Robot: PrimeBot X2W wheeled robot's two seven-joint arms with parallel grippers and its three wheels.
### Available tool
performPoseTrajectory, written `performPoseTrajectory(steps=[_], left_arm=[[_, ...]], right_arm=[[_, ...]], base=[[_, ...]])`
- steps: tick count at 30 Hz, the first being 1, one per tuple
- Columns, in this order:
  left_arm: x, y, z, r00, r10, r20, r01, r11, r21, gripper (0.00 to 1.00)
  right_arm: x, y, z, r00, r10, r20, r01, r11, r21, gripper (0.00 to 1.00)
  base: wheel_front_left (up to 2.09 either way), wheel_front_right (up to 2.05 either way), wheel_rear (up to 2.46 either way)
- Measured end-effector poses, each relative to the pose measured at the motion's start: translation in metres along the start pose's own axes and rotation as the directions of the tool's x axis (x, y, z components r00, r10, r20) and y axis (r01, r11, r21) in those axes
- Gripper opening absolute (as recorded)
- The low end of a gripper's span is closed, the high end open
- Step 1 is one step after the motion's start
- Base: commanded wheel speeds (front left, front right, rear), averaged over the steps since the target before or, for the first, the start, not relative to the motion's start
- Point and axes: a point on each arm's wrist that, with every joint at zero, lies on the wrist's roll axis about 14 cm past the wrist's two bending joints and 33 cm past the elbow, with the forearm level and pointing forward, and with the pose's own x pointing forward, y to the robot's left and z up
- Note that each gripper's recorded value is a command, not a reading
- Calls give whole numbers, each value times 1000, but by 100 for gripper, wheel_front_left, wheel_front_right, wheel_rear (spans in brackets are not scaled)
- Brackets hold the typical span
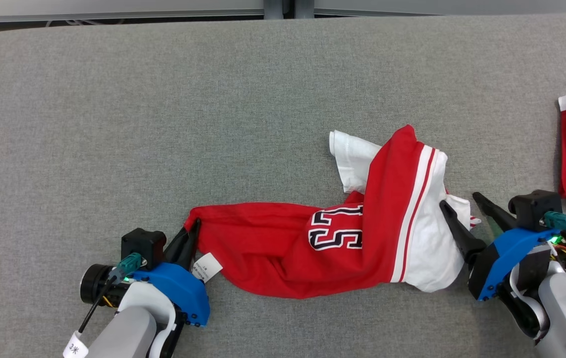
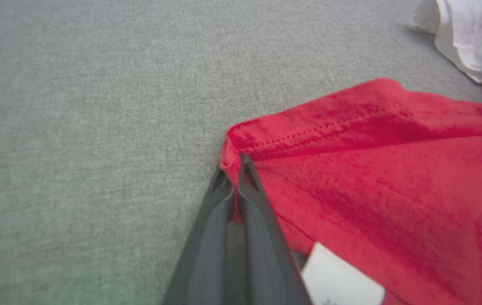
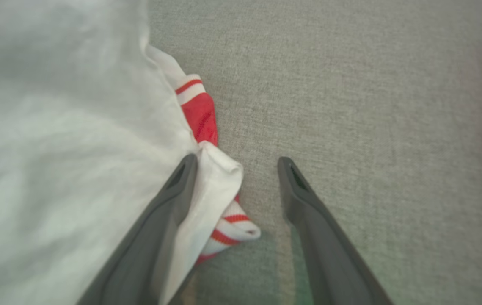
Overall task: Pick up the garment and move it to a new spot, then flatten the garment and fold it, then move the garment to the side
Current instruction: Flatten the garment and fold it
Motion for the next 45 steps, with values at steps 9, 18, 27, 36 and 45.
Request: performPoseTrajectory(steps=[9, 18, 27, 36, 45], left_arm=[[1, 0, 0, 1000, 2, 10, -2, 1000, -1, 0], [-6, 8, 28, 991, 45, 130, -48, 998, 28, 0], [-32, 9, 96, 934, 55, 353, -83, 995, 63, 0], [-114, -10, 234, 668, -29, 743, -145, 975, 169, 0], [-238, -45, 352, 322, -158, 933, -258, 934, 247, 0]], right_arm=[[1, 0, -4, 1000, 14, -17, -14, 1000, 15, 0], [-21, -17, 52, 975, -34, 222, 38, 999, -10, 0], [-59, -23, 117, 904, -61, 423, 96, 993, -63, 0], [-131, -19, 223, 741, -35, 671, 192, 968, -162, 0], [-243, -20, 324, 499, -20, 866, 334, 927, -171, 0]], base=[[0, 0, 0], [0, 0, 0], [0, 0, 0], [0, 0, 0], [0, 0, 0]])
